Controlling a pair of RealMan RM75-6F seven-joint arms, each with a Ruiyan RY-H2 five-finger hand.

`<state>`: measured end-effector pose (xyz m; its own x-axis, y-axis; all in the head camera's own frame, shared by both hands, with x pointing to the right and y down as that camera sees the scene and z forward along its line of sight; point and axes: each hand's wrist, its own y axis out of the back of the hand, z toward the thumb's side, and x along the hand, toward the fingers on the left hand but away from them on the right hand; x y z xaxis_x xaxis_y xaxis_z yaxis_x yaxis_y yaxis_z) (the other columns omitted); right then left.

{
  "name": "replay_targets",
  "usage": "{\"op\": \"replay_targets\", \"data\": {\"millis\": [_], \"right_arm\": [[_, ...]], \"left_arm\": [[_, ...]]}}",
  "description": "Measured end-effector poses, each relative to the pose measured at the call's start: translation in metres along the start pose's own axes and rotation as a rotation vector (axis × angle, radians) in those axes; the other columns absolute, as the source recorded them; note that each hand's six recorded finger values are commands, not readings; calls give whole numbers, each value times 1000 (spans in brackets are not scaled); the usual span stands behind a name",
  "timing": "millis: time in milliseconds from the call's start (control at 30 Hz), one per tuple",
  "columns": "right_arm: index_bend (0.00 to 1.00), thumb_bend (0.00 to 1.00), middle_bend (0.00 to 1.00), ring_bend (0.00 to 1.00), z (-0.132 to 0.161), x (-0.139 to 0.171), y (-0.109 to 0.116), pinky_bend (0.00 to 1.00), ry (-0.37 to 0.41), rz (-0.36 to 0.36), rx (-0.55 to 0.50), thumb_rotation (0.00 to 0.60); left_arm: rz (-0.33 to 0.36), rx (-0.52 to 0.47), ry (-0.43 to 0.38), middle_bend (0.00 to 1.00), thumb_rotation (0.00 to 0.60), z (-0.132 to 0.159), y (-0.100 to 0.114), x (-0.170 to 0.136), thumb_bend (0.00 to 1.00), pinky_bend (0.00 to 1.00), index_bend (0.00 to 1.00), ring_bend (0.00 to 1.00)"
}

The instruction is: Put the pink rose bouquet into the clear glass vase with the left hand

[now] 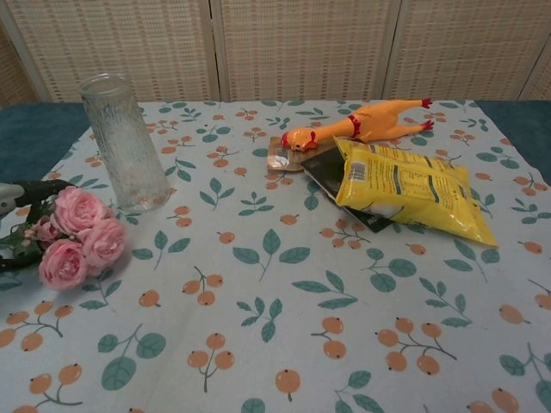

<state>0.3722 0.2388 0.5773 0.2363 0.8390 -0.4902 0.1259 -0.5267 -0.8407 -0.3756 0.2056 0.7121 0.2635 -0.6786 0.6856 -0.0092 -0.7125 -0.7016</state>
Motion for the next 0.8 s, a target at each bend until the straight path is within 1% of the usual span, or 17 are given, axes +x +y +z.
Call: {"op": "replay_targets", "data": {"millis": [100, 267, 433, 500, 533, 600, 633, 667, 700, 767, 800], "right_arm": [[0, 141, 0, 0, 1, -1, -2, 0, 3, 9, 3, 600], [0, 141, 0, 0, 1, -2, -6, 0, 3, 26, 5, 600], [0, 141, 0, 0, 0, -2, -6, 0, 0, 26, 5, 600], [0, 141, 0, 0, 1, -3, -7, 0, 2, 31, 5, 600], [0, 140, 0, 0, 1, -3, -7, 0, 3, 33, 6, 600], [0, 141, 0, 0, 2, -3, -8, 0, 6, 36, 6, 600], [0, 141, 0, 0, 2, -2, -8, 0, 6, 36, 6, 600], [0, 141, 0, 0, 2, -2, -8, 0, 6, 37, 6, 600], [0, 141, 0, 0, 2, -2, -8, 0, 6, 37, 5, 600], [0, 141, 0, 0, 1, -2, -8, 0, 5, 37, 5, 600], [0, 141, 0, 0, 1, -2, -7, 0, 5, 36, 4, 600]], "left_arm": [[3, 5, -17, 0, 600, 8, 1, 10, 362, 46, 0, 0], [14, 30, -35, 0, 600, 16, 3, 17, 360, 60, 0, 0], [-4, 79, -39, 0, 600, 22, 2, 19, 360, 63, 3, 0], [-14, 92, -39, 14, 600, 25, 0, 20, 359, 63, 37, 0], [-17, 99, -38, 48, 600, 26, -1, 20, 360, 63, 82, 0], [-21, 117, -32, 159, 600, 27, -3, 22, 370, 62, 186, 6], [-21, 126, -28, 241, 600, 27, -3, 23, 381, 62, 254, 25], [-20, 136, -23, 314, 600, 27, -4, 24, 395, 62, 319, 54], [-17, 149, -15, 356, 600, 27, -4, 25, 406, 63, 357, 79], [-5, 168, -1, 485, 600, 26, -5, 27, 446, 74, 476, 166], [9, 181, 10, 530, 600, 26, -4, 28, 460, 78, 517, 199]]}}
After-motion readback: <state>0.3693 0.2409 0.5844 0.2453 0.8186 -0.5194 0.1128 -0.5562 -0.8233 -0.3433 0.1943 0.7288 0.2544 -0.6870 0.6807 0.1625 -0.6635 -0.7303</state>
